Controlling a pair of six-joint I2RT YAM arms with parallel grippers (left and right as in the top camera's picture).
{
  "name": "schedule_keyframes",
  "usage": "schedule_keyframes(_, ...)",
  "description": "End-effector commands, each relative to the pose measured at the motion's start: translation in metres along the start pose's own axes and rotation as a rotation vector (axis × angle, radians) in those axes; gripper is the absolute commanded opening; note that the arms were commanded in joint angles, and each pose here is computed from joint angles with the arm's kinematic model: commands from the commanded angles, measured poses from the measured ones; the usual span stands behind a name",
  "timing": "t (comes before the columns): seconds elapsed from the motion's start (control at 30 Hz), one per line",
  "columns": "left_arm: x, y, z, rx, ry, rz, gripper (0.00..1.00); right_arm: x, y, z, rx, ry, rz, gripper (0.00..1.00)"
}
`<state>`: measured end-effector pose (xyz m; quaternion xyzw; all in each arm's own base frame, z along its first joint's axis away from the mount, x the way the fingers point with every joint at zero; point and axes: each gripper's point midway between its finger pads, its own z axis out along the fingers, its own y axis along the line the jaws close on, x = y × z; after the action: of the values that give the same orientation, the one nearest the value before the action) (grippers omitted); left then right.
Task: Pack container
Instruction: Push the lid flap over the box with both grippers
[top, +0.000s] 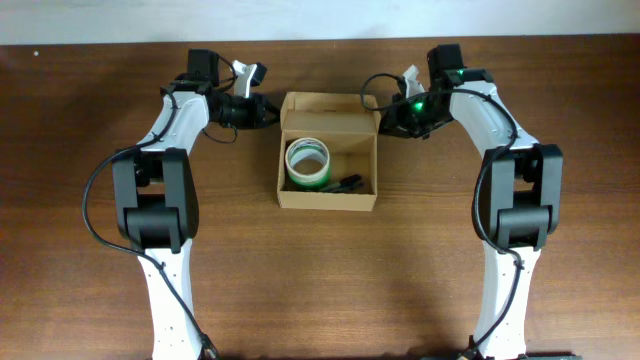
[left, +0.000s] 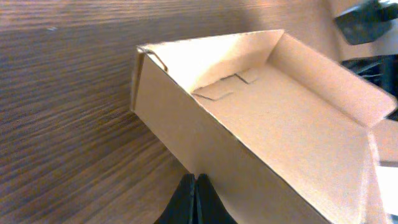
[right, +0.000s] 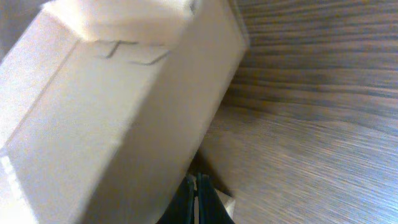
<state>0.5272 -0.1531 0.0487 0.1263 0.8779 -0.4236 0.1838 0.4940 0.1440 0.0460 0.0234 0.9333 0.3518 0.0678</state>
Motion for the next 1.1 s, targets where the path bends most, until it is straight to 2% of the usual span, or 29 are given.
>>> schedule_keyframes(0.0,-0.003,-0.019,-0.003,0.133,-0.015,-0.015,0.02,0.005,0.026,0.004,-0.165,0.028,-0.113,0.04)
schedule_keyframes(0.33,-0.016,-0.025,-0.03,0.27,-0.085,-0.007,0.02,0.005,0.06,-0.006,-0.374,0.01,-0.241,0.04)
schedule_keyframes(0.47,-0.025,-0.037,-0.051,0.389,-0.133,0.027,0.02,0.007,0.085,-0.019,-0.521,0.001,-0.31,0.04)
schedule_keyframes(0.63,-0.034,-0.059,-0.077,0.521,-0.165,0.053,0.02,0.004,0.093,-0.028,-0.516,-0.015,-0.334,0.04)
schedule_keyframes(0.77,-0.036,-0.064,-0.079,0.422,-0.151,0.037,0.02,0.001,0.097,-0.035,-0.46,-0.037,-0.358,0.04)
schedule_keyframes(1.07,-0.024,-0.113,-0.081,0.233,-0.069,0.146,0.02,0.0,0.113,-0.046,-0.434,-0.047,-0.369,0.04)
